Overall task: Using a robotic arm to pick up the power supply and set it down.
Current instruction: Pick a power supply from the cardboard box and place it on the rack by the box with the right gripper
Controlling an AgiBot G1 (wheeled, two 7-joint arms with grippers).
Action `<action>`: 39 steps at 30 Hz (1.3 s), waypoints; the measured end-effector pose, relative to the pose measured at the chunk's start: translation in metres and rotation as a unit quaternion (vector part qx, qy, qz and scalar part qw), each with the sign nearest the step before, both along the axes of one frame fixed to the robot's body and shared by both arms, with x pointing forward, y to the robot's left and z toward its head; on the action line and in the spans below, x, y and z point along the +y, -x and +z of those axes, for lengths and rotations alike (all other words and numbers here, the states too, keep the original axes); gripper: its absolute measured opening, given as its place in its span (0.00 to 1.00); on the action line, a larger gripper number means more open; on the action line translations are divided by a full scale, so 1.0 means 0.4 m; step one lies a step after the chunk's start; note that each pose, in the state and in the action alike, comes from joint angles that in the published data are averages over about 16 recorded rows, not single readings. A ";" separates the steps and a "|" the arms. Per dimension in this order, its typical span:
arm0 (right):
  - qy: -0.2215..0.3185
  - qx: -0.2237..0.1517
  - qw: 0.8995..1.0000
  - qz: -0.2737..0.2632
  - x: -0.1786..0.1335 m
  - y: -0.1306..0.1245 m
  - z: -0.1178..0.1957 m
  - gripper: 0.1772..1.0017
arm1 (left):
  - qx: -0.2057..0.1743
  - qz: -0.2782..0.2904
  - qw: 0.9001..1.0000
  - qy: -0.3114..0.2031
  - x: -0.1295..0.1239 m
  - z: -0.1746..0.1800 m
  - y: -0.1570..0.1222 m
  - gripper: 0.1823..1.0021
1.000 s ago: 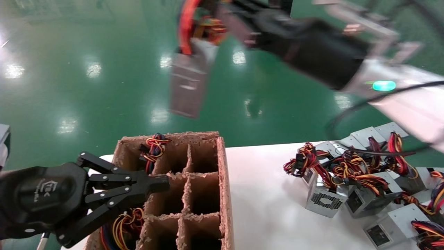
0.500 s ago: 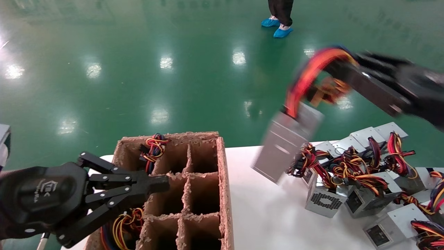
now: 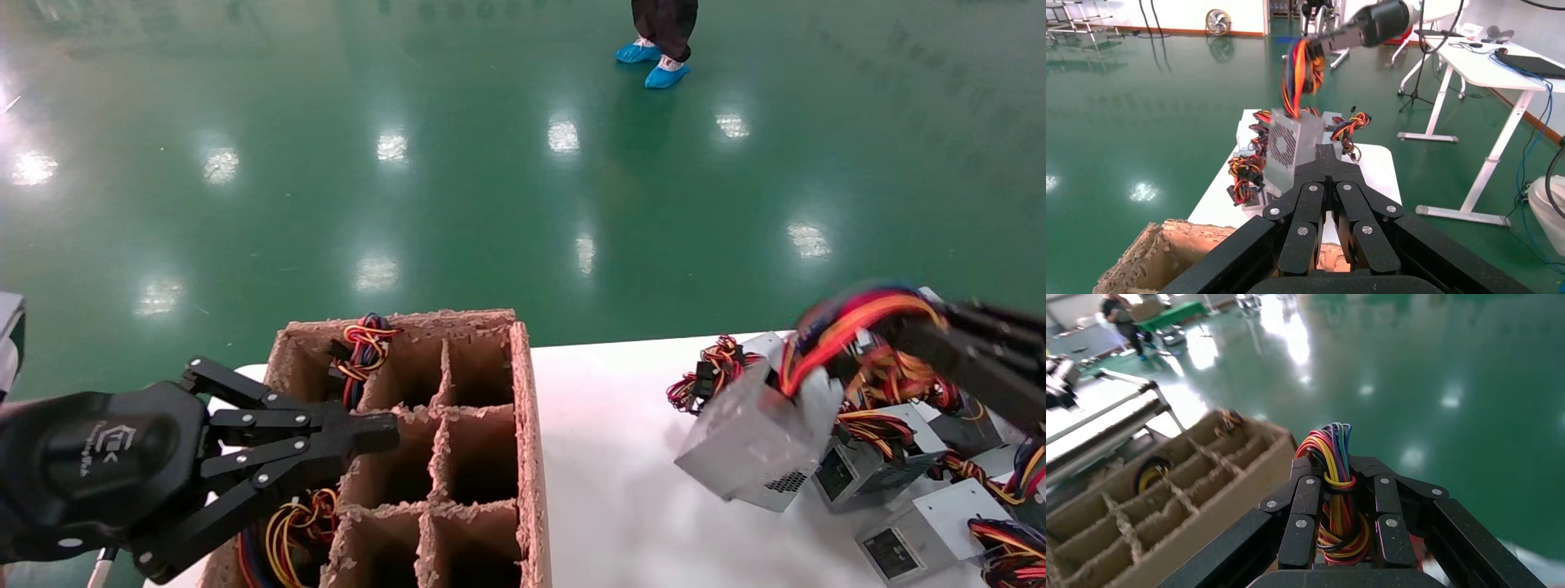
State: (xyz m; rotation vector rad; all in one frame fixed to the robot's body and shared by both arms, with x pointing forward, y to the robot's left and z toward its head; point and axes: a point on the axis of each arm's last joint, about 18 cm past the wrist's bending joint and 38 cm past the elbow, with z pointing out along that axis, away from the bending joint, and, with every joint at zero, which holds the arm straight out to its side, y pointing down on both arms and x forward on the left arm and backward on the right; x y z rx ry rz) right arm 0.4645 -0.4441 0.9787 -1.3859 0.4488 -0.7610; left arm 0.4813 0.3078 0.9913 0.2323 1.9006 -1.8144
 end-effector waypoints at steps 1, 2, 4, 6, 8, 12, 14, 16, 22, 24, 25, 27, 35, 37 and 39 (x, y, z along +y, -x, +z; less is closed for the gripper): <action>-0.001 0.008 1.000 -0.006 -0.007 0.004 -0.015 0.02 | 0.000 0.000 1.000 0.000 0.000 0.000 0.000 0.01; -0.002 0.017 1.000 -0.012 -0.013 0.007 -0.030 0.02 | 0.000 0.000 1.000 0.000 0.000 0.000 0.000 0.01; -0.005 0.033 0.999 -0.023 -0.025 0.014 -0.060 0.02 | 0.000 0.000 1.000 0.000 0.000 0.000 0.000 0.01; -0.008 0.050 0.998 -0.035 -0.036 0.020 -0.091 0.02 | 0.000 0.000 1.000 0.000 0.000 0.000 0.000 0.01; -0.010 0.065 0.997 -0.046 -0.046 0.025 -0.121 0.02 | 0.000 0.000 1.000 0.000 0.000 0.000 0.000 0.01; -0.014 0.092 0.993 -0.070 -0.067 0.037 -0.174 0.02 | 0.000 0.000 1.000 0.000 0.000 0.000 0.000 0.01; -0.013 0.103 0.991 -0.083 -0.078 0.042 -0.197 0.02 | 0.000 0.000 1.000 0.000 0.000 0.000 0.000 0.01; -0.011 0.114 0.989 -0.097 -0.090 0.048 -0.217 0.02 | 0.000 0.000 1.000 0.000 0.000 0.000 0.000 0.01; -0.004 0.131 0.982 -0.137 -0.123 0.059 -0.252 0.02 | 0.000 0.000 1.000 0.000 0.000 0.000 0.000 0.01; -0.003 0.133 0.980 -0.149 -0.132 0.059 -0.259 0.02 | 0.000 0.000 1.000 0.000 0.000 0.000 0.000 0.01; -0.002 0.134 0.979 -0.154 -0.135 0.059 -0.261 0.02 | 0.000 0.000 1.000 0.000 0.000 0.000 0.000 0.01; -0.001 0.135 0.977 -0.164 -0.141 0.056 -0.267 0.02 | 0.000 0.000 1.000 0.000 0.000 0.000 0.000 0.01; -0.008 0.134 0.972 -0.193 -0.144 0.015 -0.286 0.02 | 0.000 0.000 1.000 0.000 0.000 0.000 0.000 0.01; -0.010 0.133 0.971 -0.197 -0.140 0.001 -0.291 0.02 | 0.000 0.000 1.000 0.000 0.000 0.000 0.000 0.01; -0.011 0.133 0.970 -0.201 -0.136 -0.013 -0.297 0.02 | 0.000 0.000 1.000 0.000 0.000 0.000 0.000 0.01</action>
